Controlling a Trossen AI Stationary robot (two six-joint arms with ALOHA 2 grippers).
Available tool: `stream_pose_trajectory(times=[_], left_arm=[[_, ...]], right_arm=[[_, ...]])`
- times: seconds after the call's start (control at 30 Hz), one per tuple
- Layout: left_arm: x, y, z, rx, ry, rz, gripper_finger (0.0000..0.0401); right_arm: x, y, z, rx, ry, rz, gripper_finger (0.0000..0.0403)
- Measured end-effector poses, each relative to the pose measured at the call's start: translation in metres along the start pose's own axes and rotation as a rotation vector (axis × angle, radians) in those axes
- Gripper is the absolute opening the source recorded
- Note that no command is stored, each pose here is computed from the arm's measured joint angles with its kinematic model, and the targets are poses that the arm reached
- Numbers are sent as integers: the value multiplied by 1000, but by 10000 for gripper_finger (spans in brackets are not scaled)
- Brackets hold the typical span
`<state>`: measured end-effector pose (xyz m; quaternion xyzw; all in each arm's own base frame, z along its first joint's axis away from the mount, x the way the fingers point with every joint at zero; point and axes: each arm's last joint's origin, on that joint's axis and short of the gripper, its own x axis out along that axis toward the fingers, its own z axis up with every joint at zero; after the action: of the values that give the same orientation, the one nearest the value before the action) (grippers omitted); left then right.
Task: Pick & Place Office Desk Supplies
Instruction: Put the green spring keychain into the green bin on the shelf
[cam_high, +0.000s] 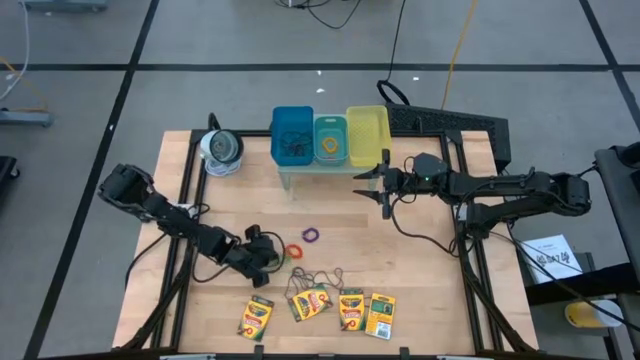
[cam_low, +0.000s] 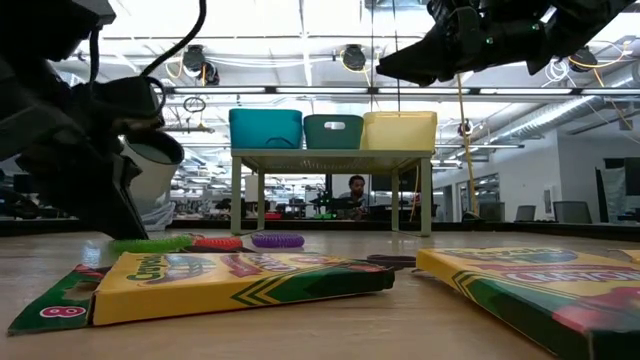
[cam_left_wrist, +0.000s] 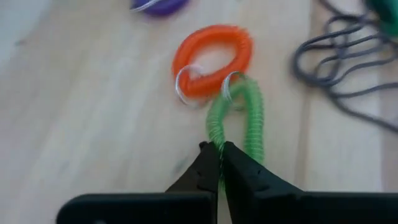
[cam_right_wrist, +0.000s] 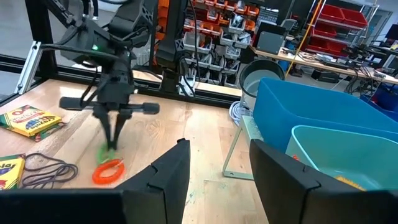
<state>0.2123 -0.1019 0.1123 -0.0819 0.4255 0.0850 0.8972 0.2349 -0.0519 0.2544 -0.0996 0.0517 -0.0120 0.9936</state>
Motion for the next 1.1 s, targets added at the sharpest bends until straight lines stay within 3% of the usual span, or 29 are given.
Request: stream_pose_trajectory(times=[0.17,0.5,0.7,0.93,1.1], left_arm=[[-17,1,15,16,-146,14,12],[-35,6,52,177,-463,139,15],[-35,22,75,270,-574,223,12],[-37,40,98,387,-686,220,8],[-41,44,117,448,-713,230,17]], right_arm=[[0,0,0,15,0,0,155],[0,0,0,70,3,4,155],[0,1,-2,138,22,9,155],[9,2,-14,277,77,14,160],[22,5,-25,349,96,27,187]])
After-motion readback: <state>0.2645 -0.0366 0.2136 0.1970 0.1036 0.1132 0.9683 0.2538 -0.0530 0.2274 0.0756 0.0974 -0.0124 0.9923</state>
